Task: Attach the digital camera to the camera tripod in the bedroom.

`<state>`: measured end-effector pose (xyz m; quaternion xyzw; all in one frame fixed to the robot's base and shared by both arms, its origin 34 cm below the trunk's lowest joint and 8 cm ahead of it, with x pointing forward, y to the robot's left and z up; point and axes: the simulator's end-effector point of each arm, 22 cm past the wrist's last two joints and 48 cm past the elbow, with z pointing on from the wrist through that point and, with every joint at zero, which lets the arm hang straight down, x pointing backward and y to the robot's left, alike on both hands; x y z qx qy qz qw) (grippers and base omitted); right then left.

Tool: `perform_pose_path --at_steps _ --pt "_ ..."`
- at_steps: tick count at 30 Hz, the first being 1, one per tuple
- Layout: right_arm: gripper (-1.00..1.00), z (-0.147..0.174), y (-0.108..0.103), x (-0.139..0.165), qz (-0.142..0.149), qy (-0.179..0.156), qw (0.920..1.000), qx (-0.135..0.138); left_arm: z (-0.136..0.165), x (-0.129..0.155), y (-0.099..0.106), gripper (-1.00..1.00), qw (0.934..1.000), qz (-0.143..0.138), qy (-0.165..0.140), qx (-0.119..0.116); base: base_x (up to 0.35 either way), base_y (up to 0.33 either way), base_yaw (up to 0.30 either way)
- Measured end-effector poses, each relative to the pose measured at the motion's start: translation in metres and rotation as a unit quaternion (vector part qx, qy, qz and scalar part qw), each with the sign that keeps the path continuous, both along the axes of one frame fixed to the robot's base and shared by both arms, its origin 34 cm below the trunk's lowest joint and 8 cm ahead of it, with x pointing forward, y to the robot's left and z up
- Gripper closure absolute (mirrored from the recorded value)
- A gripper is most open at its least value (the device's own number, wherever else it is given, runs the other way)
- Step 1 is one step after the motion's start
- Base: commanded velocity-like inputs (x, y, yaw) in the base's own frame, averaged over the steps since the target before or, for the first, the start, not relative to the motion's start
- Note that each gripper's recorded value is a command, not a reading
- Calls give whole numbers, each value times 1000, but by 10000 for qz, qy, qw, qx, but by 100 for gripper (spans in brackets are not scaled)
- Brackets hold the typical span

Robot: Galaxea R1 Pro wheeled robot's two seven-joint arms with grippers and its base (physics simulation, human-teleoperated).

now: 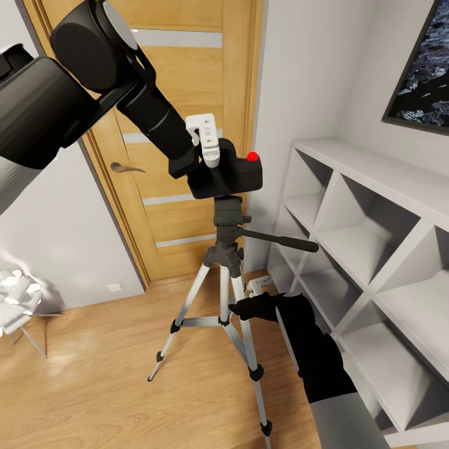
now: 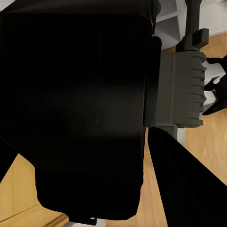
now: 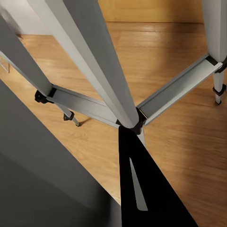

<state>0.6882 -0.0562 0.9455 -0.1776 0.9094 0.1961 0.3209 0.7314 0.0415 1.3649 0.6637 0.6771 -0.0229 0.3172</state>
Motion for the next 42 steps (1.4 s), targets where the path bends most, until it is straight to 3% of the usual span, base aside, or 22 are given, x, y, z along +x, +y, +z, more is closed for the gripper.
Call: perform_pose_path --at_steps 6,12,17,19,24,42 --pt "100 0 0 0 2 0 10000 -1 -2 -3 -3 100 10000 -54 44 16 0 0 0" --pt "100 0 0 0 2 1 10000 -2 -7 -35 -19 100 9967 -507 598 -214 0 0 0" --pt "100 0 0 0 2 1 10000 -1 -18 -46 -23 100 9946 -631 815 -132 0 0 0" --pt "100 0 0 -1 6 -3 10000 -5 -20 -33 -20 100 9974 -458 547 -20 0 0 0" --pt "100 0 0 -1 8 -5 10000 -6 -19 -23 -17 100 9989 -338 319 65 0 0 0" --pt "100 0 1 -1 16 -2 10000 -14 -20 -9 -9 100 9996 -153 68 212 0 0 0"
